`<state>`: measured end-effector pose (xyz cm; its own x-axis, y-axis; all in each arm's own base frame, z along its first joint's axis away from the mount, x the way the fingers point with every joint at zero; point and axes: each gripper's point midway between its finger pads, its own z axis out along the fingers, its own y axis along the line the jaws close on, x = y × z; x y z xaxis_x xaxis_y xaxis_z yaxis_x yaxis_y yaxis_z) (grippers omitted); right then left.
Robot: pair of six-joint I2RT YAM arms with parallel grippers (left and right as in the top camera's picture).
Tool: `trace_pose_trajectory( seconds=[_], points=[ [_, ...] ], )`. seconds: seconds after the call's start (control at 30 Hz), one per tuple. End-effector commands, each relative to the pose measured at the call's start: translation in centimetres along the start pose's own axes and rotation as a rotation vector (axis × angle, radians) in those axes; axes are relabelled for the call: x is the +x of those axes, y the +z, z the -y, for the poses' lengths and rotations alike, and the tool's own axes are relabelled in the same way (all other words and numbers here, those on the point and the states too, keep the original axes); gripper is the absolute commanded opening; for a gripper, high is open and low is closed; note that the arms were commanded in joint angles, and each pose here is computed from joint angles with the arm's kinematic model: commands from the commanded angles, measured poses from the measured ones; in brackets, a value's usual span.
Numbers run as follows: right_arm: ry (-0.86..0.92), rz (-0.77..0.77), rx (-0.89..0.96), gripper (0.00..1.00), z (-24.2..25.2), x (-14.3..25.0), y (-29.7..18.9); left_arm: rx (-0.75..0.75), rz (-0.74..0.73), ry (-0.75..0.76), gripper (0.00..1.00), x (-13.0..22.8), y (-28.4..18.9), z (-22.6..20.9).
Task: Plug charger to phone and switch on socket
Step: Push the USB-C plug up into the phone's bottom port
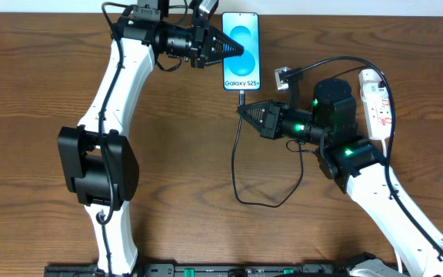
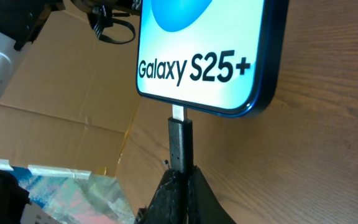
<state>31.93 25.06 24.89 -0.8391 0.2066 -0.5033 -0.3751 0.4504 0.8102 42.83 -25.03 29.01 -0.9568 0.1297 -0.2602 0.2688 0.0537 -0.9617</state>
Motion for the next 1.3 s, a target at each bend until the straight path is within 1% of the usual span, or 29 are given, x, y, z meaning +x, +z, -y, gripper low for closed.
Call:
trace_pose_trajectory(
  seconds=[0.0,0.27,0.73,1.07,1.1,1.13,1.2,1.23,1.27],
  points=[
    [-0.006,0.017,-0.010,0.01,-0.8,-0.5,-0.2,0.051,-0.014,0.090,0.07,0.3,-0.3,3.0],
    [0.019,0.020,-0.008,0.01,-0.7,-0.6,-0.2,0.051,-0.014,0.091,0.07,0.3,-0.3,3.0],
    [0.002,0.057,0.005,0.01,-0.5,-1.4,-0.3,0.052,-0.015,0.086,0.07,0.4,-0.3,3.0],
    [-0.036,0.092,-0.018,0.01,-1.1,-2.4,-0.6,0.051,-0.015,0.083,0.07,0.4,-0.3,3.0],
    [-0.036,0.092,-0.018,0.02,-1.1,-2.4,-0.6,0.051,-0.015,0.083,0.07,0.4,-0.3,3.0],
    [-0.035,0.091,-0.018,0.10,-1.1,-2.4,-0.6,0.051,-0.015,0.083,0.07,0.4,-0.3,3.0],
    [-0.033,0.089,-0.016,0.15,-1.1,-2.3,-0.5,0.051,-0.015,0.083,0.07,0.4,-0.3,3.0],
    [-0.033,0.085,-0.019,0.19,-1.1,-2.2,-0.5,0.050,-0.014,0.083,0.07,0.4,-0.3,3.0],
    [-0.031,0.079,-0.022,0.30,-1.1,-2.1,-0.5,0.050,-0.014,0.083,0.07,0.4,-0.3,3.0]
  ],
)
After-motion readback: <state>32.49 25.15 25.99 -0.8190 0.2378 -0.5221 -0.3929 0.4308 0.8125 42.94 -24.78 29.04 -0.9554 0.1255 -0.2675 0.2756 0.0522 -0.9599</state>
